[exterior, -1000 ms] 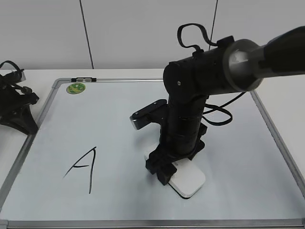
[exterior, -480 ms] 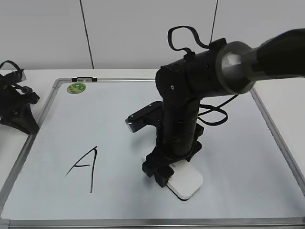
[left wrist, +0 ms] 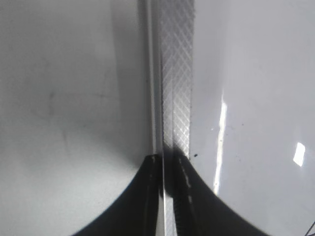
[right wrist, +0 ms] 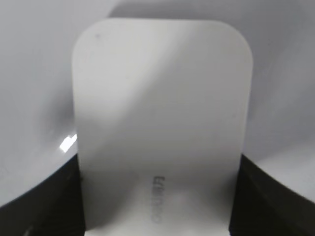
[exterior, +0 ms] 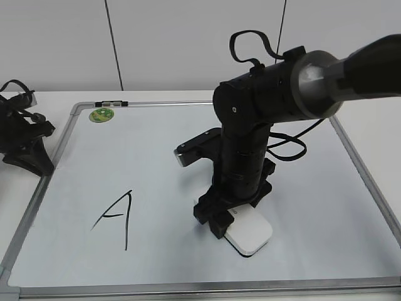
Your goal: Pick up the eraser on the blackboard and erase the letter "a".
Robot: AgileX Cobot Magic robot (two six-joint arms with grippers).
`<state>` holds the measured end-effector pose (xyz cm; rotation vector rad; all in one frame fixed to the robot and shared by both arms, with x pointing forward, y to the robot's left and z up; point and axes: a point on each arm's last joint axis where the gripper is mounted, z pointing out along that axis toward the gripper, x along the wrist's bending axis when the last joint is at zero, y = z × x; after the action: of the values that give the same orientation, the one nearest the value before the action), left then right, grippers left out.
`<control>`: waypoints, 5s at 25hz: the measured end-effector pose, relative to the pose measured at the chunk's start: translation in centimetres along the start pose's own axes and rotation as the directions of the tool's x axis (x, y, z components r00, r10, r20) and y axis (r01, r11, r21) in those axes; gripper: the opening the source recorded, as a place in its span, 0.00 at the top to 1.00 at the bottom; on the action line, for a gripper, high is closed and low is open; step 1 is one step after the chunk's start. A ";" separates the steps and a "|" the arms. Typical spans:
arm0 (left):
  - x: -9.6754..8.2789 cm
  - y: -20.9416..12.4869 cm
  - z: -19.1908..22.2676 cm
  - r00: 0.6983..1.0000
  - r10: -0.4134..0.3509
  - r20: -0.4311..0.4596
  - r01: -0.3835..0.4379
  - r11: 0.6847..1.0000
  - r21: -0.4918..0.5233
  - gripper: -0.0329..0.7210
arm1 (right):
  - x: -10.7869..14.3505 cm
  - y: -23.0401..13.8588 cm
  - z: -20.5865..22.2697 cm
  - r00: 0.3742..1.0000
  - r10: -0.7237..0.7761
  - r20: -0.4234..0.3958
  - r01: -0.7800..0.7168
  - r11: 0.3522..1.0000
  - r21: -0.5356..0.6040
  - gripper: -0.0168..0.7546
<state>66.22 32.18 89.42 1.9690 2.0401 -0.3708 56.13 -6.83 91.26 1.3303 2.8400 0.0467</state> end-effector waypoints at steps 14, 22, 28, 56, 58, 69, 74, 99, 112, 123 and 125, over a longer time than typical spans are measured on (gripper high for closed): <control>-0.2 0.0 0.0 0.999 -0.022 -0.040 0.023 1.000 0.010 0.90 | -4.3 -0.2 -0.4 0.996 0.084 0.030 -0.084 0.996 0.017 0.30; -0.2 0.0 0.0 0.999 -0.024 -0.042 0.025 1.000 0.011 0.90 | -9.4 -1.4 -0.7 0.973 0.232 0.021 -0.232 0.973 0.014 0.30; -0.1 0.0 0.0 0.999 -0.021 -0.047 0.022 1.000 0.015 0.90 | -11.5 -2.8 -5.5 0.953 0.302 0.024 -0.299 0.950 -0.084 0.30; 0.4 -0.1 -0.3 0.993 0.001 -0.119 0.002 1.000 0.028 0.88 | -21.0 -5.5 -2.8 0.826 0.563 -0.018 -0.562 0.820 -0.109 0.30; 0.3 -0.1 -0.3 0.993 0.000 -0.118 0.003 1.000 0.027 0.88 | -21.3 -5.2 -2.4 0.826 0.563 -0.018 -0.562 0.821 -0.104 0.30; 0.3 -0.1 -0.3 0.993 0.000 -0.118 0.003 1.000 0.026 0.88 | -22.0 -4.8 -1.7 0.813 0.582 0.017 -0.579 0.810 -0.093 0.26; 0.3 -0.1 -0.3 0.993 0.000 -0.118 0.003 1.000 0.024 0.88 | -22.1 -4.9 -1.7 0.799 0.601 0.034 -0.596 0.798 -0.094 0.24; -0.2 2.1 -5.0 0.982 0.010 -0.190 -0.017 0.999 -0.035 0.49 | -22.3 -4.6 -9.7 0.821 0.568 0.056 -0.559 0.820 -0.128 0.24; -8.5 -0.6 -16.8 0.978 0.095 -0.188 -0.148 0.944 -0.295 0.46 | -19.4 -7.1 -19.4 0.832 0.555 -0.008 -0.525 0.783 -0.333 0.24; -15.4 -14.1 -26.9 0.945 0.227 -0.238 -0.318 0.812 -0.489 0.46 | -11.4 -17.6 -28.0 0.842 0.540 -0.004 -0.463 0.717 -0.522 0.24; -15.5 -16.8 -27.8 0.942 0.230 -0.244 -0.327 0.793 -0.513 0.46 | -9.8 -20.0 -28.4 0.842 0.539 -0.003 -0.454 0.706 -0.543 0.24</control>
<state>49.21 27.50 120.82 1.9193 1.6411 0.4249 46.57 -27.80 118.96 1.7902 2.0138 0.6416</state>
